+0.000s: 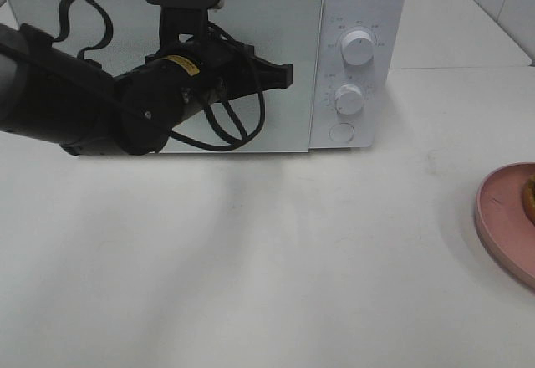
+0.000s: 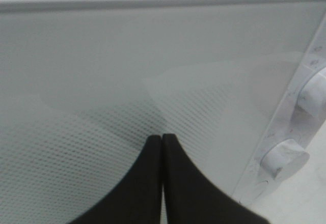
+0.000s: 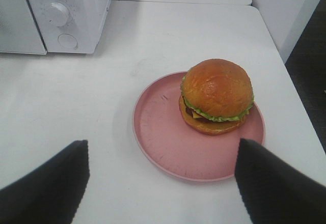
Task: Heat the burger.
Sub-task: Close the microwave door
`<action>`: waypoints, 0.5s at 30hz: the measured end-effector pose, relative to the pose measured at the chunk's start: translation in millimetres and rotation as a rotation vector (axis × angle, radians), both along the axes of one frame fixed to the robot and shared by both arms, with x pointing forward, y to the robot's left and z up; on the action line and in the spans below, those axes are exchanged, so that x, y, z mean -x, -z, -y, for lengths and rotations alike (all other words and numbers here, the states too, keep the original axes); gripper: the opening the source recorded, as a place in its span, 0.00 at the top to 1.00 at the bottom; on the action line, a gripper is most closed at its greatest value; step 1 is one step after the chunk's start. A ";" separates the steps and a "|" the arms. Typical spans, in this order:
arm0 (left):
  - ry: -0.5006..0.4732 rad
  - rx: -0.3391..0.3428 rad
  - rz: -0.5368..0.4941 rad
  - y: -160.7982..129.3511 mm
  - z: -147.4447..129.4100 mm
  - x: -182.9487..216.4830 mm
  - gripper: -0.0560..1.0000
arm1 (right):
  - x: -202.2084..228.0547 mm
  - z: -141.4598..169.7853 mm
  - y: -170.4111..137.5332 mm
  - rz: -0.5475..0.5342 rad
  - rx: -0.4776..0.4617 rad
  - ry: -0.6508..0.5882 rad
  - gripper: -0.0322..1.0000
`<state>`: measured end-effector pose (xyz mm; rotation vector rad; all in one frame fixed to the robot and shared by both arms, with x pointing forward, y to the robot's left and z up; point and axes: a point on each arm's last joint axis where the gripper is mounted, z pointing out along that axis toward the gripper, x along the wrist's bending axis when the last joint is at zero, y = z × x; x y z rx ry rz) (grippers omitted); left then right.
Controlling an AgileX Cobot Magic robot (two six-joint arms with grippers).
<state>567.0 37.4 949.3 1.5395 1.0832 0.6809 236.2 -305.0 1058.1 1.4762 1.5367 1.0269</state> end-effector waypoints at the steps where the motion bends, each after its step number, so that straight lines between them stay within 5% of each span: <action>1: 0.016 -0.019 -0.010 1.9 5.4 -2.7 0.95 | 0.0 0.0 0.0 0.000 0.000 0.000 0.23; 15: 0.027 -0.035 -0.012 3.3 11.7 -9.2 0.95 | 0.0 0.0 0.0 0.000 0.000 0.000 0.23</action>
